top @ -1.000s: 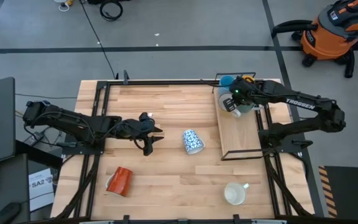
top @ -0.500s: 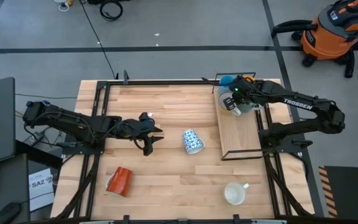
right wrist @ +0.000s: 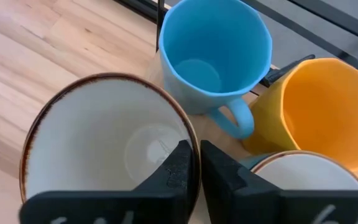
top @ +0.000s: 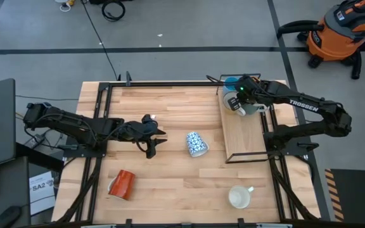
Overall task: Place coffee mugs
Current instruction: Put the yellow white mug on the shelf
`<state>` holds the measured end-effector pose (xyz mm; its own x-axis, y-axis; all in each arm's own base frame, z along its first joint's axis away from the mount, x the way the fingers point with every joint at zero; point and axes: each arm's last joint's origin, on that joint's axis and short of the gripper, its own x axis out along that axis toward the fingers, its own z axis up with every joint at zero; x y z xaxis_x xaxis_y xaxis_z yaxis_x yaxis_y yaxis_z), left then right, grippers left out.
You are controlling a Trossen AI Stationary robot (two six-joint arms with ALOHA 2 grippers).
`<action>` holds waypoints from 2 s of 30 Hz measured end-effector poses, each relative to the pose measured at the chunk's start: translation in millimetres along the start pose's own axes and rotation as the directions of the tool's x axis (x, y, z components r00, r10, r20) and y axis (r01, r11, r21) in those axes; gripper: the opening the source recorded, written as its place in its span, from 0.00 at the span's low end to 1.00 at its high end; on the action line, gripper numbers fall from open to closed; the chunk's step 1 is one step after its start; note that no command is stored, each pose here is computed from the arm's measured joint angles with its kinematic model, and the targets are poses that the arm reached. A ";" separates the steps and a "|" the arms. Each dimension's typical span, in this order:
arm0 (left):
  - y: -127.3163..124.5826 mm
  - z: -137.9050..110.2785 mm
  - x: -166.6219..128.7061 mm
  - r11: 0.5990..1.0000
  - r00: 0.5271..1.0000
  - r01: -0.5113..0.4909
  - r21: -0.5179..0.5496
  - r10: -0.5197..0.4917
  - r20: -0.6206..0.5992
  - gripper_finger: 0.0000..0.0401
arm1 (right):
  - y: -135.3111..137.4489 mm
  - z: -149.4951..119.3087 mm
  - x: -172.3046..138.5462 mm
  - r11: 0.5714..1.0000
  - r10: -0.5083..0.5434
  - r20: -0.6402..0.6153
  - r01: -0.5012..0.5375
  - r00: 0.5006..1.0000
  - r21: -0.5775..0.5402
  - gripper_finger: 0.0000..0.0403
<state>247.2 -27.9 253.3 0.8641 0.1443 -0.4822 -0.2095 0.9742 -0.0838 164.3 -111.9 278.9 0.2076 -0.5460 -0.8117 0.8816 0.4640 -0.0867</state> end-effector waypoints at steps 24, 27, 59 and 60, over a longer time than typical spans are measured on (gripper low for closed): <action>0.0 0.0 0.0 1.000 1.000 0.000 0.000 0.000 0.000 0.39 | -0.4 0.3 0.0 1.000 -0.007 0.003 0.007 1.000 0.002 0.18; -0.1 0.0 0.0 1.000 1.000 0.000 0.000 0.000 0.000 0.39 | -0.5 0.2 0.0 1.000 -0.007 0.003 0.007 1.000 0.002 0.22; 0.0 0.0 0.0 1.000 1.000 0.000 0.000 0.000 0.000 0.39 | -0.4 0.3 0.0 1.000 -0.007 0.003 0.007 1.000 0.002 0.48; 0.0 0.0 0.0 1.000 1.000 0.000 0.000 0.000 0.000 0.39 | -0.4 0.3 0.0 1.000 -0.007 0.003 0.007 1.000 0.002 0.48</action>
<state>247.2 -27.9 253.3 0.8641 0.1442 -0.4822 -0.2094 0.9742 -0.0839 164.1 -112.3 279.1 0.2030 -0.5513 -0.8092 0.8838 0.4590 -0.0910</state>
